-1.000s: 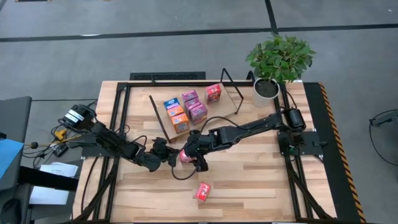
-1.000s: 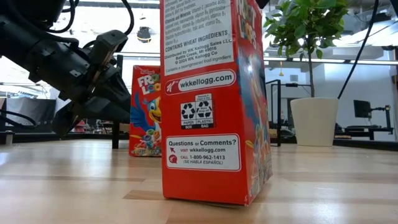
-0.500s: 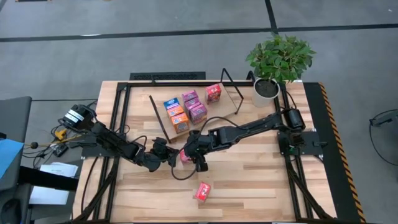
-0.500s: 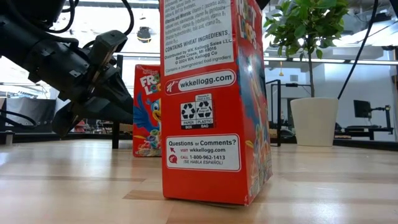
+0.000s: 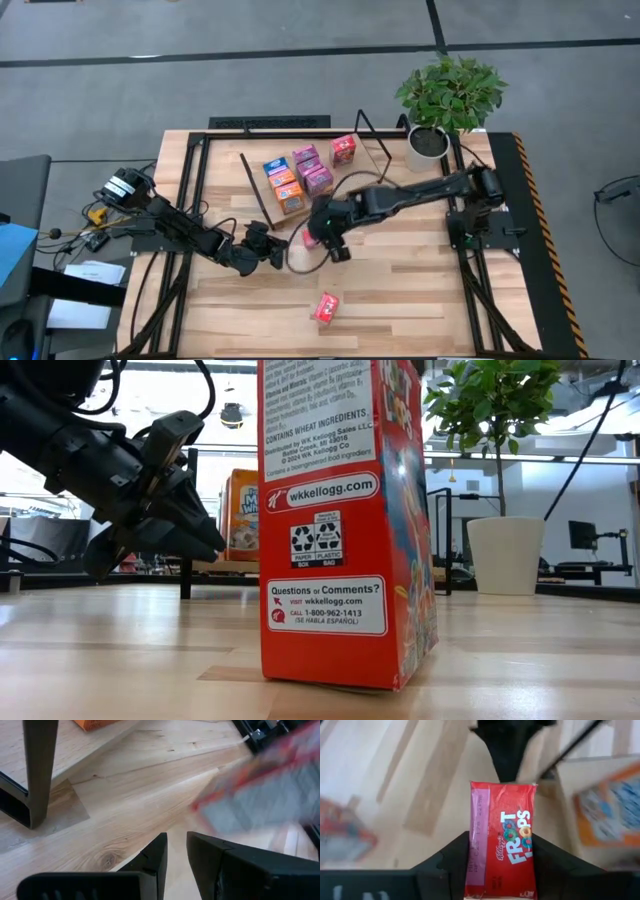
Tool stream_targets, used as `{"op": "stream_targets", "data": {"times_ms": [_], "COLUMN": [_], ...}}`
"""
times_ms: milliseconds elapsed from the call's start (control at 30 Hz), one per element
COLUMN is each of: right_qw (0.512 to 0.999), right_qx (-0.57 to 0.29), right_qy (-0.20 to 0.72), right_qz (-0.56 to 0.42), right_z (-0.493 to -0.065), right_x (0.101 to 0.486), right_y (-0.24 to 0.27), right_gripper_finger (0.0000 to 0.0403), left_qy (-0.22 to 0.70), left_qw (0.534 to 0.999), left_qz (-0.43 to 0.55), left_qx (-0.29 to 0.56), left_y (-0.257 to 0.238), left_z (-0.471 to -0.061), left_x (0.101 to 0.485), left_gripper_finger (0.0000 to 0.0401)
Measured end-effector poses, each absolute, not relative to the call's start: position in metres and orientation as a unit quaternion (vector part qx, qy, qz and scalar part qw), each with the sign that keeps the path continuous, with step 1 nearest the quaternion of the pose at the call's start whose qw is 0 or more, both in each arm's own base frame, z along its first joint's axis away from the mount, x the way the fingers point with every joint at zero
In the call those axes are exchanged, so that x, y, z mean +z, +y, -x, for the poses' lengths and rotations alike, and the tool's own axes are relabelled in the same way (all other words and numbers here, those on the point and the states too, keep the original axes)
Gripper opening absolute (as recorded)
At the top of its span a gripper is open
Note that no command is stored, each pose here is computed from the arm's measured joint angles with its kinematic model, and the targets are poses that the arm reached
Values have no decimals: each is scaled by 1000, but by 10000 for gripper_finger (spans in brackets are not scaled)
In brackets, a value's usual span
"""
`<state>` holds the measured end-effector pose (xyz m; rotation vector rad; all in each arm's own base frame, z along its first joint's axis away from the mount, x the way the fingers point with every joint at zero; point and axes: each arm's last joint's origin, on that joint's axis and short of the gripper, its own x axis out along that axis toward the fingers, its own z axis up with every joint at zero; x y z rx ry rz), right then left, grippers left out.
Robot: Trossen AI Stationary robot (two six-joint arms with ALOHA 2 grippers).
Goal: Stack cereal on shelf
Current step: Put the top red cereal box on the shelf aligned with the other red cereal box
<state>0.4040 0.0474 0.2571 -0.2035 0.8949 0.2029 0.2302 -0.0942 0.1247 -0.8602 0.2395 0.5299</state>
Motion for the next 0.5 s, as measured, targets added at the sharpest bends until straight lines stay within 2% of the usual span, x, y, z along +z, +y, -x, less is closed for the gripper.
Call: {"op": "stream_targets", "data": {"times_ms": [267, 500], "right_qw": [869, 877], "right_qx": [107, 92], "right_qy": [468, 459], "right_qz": [122, 108], "right_z": [-356, -316], "right_x": [304, 333], "right_y": [-6, -73], "right_gripper_finger": [186, 185], "left_qy": [120, 125], "left_qw": [869, 874], "left_qz": [409, 399], "left_qx": [253, 249], "left_y": [-94, -94], "left_z": [-230, -230], "left_x": [124, 124], "left_gripper_finger": [61, 61]}}
